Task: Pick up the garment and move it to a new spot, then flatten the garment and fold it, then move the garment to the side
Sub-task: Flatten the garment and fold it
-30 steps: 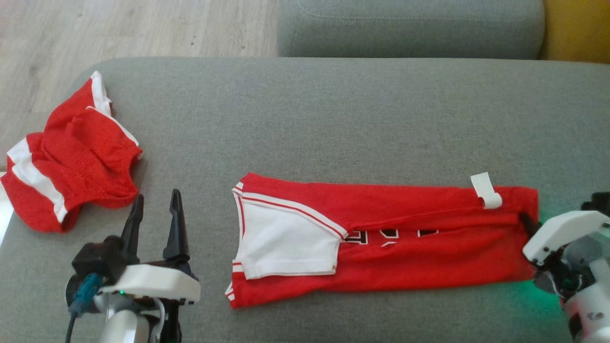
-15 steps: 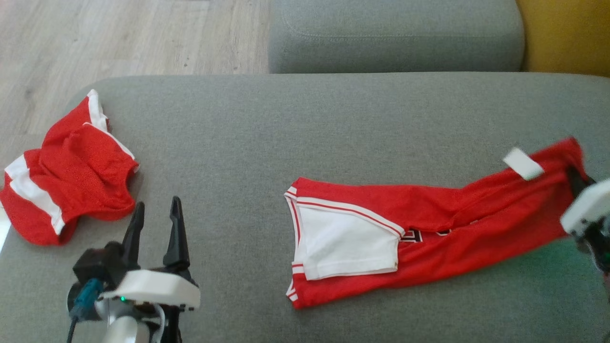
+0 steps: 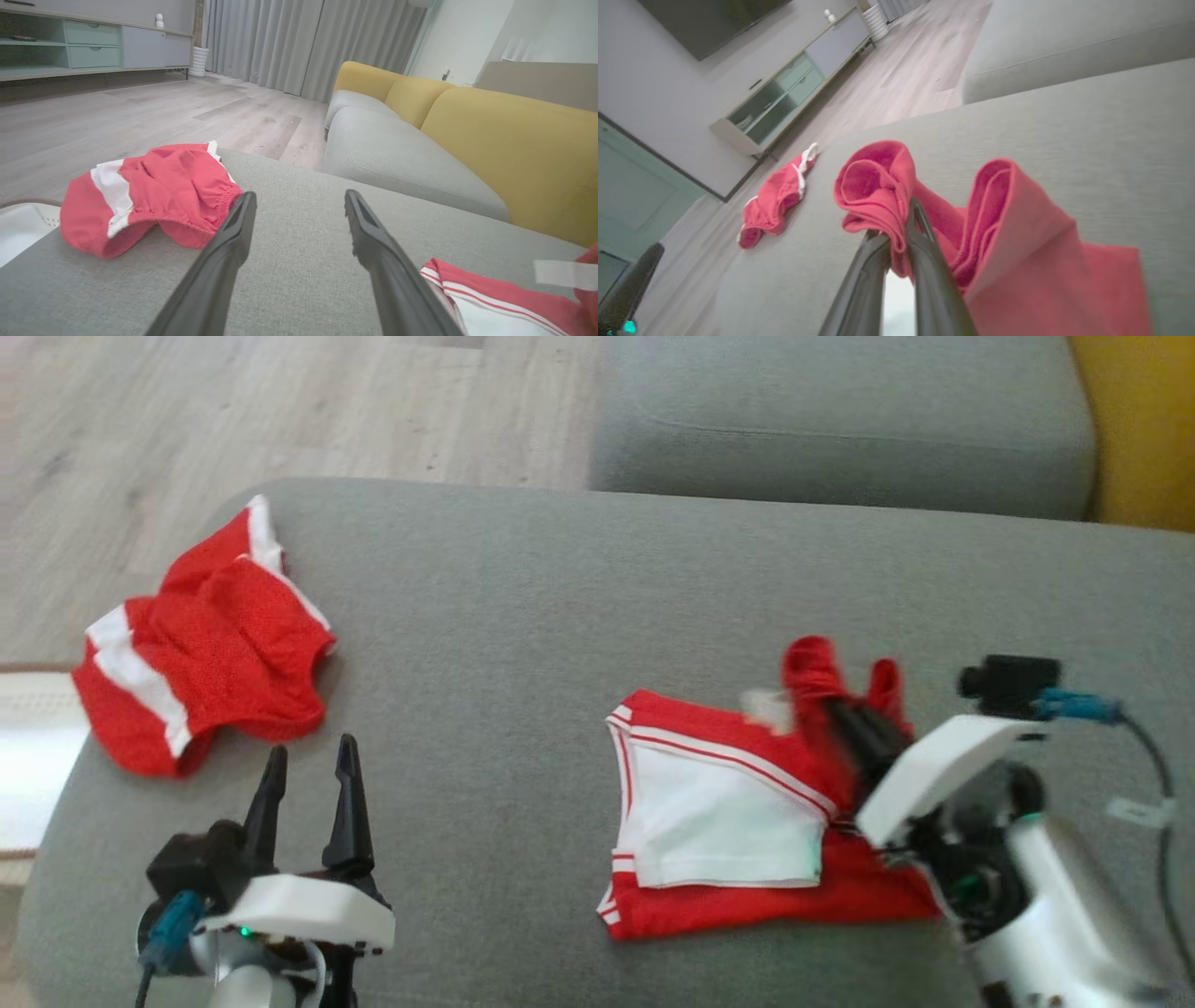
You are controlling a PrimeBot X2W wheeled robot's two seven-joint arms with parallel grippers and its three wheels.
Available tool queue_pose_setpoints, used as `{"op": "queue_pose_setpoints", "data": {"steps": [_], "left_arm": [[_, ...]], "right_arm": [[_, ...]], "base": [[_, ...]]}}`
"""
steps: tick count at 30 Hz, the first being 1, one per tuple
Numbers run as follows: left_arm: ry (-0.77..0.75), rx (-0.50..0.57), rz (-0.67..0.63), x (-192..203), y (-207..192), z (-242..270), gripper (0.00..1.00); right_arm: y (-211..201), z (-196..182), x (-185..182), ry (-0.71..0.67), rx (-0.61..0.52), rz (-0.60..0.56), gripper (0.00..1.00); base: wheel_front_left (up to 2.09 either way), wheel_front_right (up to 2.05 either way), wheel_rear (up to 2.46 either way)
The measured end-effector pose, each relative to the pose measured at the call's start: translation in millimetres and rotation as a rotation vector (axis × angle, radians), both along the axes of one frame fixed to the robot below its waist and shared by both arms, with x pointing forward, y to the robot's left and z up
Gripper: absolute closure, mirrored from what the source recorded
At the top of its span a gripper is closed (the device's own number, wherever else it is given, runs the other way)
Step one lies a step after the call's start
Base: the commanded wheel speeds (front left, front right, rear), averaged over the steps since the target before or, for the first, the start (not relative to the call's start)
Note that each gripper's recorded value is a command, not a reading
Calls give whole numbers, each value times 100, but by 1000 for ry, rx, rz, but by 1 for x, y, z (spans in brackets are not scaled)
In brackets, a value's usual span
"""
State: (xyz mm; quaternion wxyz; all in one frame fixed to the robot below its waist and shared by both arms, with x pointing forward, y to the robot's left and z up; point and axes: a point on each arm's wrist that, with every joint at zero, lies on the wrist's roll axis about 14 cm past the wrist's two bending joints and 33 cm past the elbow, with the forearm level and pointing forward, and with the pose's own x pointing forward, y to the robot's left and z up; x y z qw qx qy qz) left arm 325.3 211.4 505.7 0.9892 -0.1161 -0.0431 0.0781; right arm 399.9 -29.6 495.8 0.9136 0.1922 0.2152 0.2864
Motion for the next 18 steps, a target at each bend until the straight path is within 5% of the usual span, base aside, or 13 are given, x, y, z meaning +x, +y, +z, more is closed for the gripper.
{"op": "queue_pose_setpoints", "data": {"steps": [6,14,15,16,17,18], "left_arm": [[17,-3,57,-13,16,-6,0],[38,-4,123,-25,35,-11,0],[40,-4,126,-26,35,-12,0],[42,-4,127,-26,36,-12,0],[44,-4,128,-26,36,-13,0],[45,-4,128,-25,36,-13,0]], "right_arm": [[58,-18,-17,84,43,111,100],[73,-61,-20,174,-18,124,100],[73,-62,-17,174,-22,121,85],[73,-63,-15,174,-23,115,51],[74,-64,-14,177,-21,113,0],[77,-65,-16,183,-22,128,0]], "base": [[0,0,0],[0,0,0],[0,0,0],[0,0,0],[0,0,0],[0,0,0]]}}
